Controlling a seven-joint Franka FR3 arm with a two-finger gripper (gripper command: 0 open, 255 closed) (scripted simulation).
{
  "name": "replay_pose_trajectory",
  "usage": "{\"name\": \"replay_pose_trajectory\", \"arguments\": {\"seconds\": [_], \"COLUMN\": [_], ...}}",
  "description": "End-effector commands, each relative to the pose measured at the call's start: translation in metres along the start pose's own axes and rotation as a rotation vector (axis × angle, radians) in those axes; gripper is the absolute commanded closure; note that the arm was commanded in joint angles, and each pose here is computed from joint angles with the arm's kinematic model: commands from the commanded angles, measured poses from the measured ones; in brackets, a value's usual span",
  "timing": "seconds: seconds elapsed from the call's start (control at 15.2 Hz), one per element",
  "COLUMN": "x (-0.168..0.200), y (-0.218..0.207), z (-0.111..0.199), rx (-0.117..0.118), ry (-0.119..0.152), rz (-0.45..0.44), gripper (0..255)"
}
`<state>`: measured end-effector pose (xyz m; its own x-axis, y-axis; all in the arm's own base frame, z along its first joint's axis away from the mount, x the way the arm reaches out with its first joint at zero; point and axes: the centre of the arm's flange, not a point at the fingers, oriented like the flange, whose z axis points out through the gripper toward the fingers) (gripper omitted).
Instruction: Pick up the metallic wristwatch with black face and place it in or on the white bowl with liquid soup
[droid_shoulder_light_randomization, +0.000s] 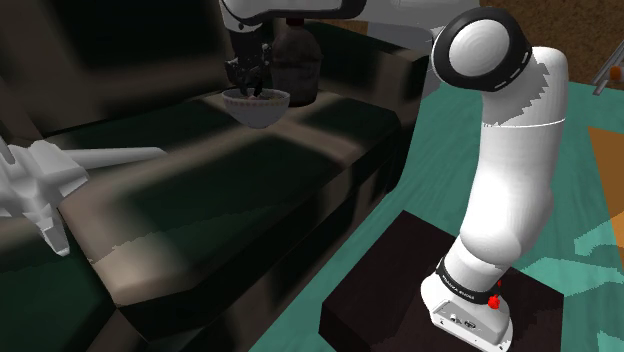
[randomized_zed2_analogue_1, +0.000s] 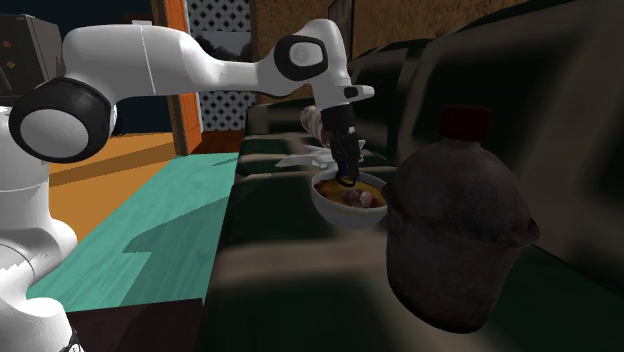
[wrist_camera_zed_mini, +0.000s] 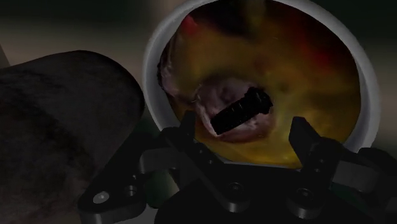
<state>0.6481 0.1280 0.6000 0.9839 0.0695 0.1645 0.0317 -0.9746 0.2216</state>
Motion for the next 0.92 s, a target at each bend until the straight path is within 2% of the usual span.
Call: {"name": "replay_pose_trajectory", "arguments": {"seconds": [0.0,0.2,0.46,0.86], "x": [0.0,0.0,0.0,0.0], "y": [0.0,0.0,0.0,0.0], "z": [0.0,0.0,-0.05,-0.05], "rx": [0.0,0.0,0.0,0.0], "ry": [-0.001,-0.001,-0.001,-0.001], "rz": [0.0,0.0,0.0,0.0], "gripper": [0,0,0,0]}}
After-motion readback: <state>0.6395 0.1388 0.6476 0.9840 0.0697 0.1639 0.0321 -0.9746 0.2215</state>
